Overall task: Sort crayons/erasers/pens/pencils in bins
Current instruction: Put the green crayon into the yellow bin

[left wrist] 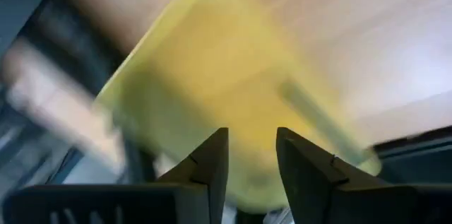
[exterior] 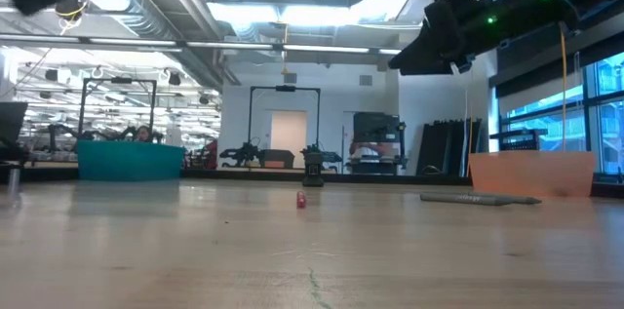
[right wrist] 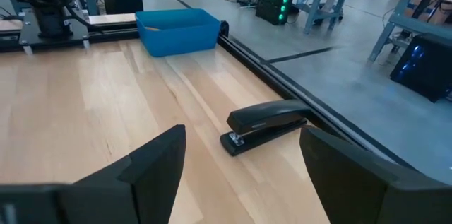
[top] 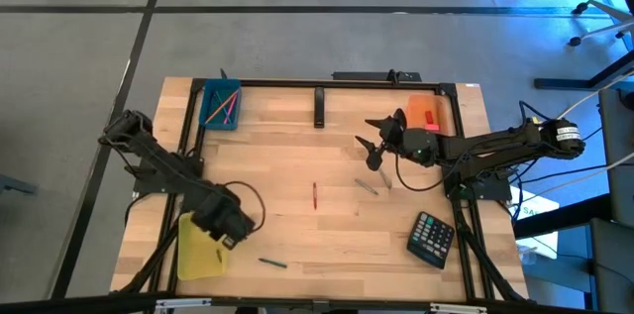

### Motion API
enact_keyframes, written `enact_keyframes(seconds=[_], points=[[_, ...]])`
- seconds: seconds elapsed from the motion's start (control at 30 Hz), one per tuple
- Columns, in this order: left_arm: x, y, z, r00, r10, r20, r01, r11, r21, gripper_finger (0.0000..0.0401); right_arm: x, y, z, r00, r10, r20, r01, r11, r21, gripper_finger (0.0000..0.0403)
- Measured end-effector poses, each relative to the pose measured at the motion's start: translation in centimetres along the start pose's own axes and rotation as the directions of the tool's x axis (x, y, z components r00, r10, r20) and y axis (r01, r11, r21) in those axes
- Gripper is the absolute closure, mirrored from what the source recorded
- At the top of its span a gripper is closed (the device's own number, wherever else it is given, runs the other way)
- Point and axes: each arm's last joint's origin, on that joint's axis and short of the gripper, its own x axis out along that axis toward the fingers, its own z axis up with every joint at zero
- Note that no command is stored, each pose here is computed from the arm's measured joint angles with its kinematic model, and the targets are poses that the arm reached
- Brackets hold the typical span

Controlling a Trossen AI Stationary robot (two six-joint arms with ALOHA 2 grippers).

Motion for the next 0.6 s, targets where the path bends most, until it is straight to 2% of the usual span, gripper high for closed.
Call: enact_keyframes(seconds=[0.13,0.23,0.33,0.43,0.47,0.53,0.6], points=[[-0.4,-1.4,1.2,0.972,-0.147,0.186,0.121,0.982,0.146,0.0290,0.0,0.0,0.2,1.000,0.000,0.015,0.000,1.000,0.003,0.0122],[-1.0,-3.0,1.8,0.890,-0.319,0.327,0.202,0.917,0.344,0.0290,0.0,0.0,0.2,1.000,0.000,0.019,0.000,1.000,0.006,0.0122],[-1.3,-5.3,1.4,0.776,-0.505,0.378,0.232,0.786,0.573,0.0291,0.0,0.0,0.2,1.000,0.000,0.019,0.000,1.000,-0.001,0.0122],[-0.5,-7.3,0.2,0.717,-0.605,0.347,0.143,0.614,0.776,0.0291,0.0,0.0,0.2,1.000,0.001,0.014,-0.001,1.000,-0.022,0.0122],[0.1,-7.8,-0.3,0.717,-0.611,0.336,0.089,0.558,0.825,0.0291,0.0,0.0,0.1,1.000,0.001,0.011,0.000,1.000,-0.026,0.0122],[1.9,-8.5,-1.1,0.748,-0.591,0.302,0.005,0.460,0.888,0.0291,0.0,0.0,0.1,1.000,0.001,0.013,0.000,1.000,-0.025,0.0122],[3.4,-9.2,-1.8,0.776,-0.574,0.261,-0.020,0.391,0.920,0.0291,0.0,0.0,0.1,1.000,0.000,0.013,0.000,1.000,-0.026,0.0122]])
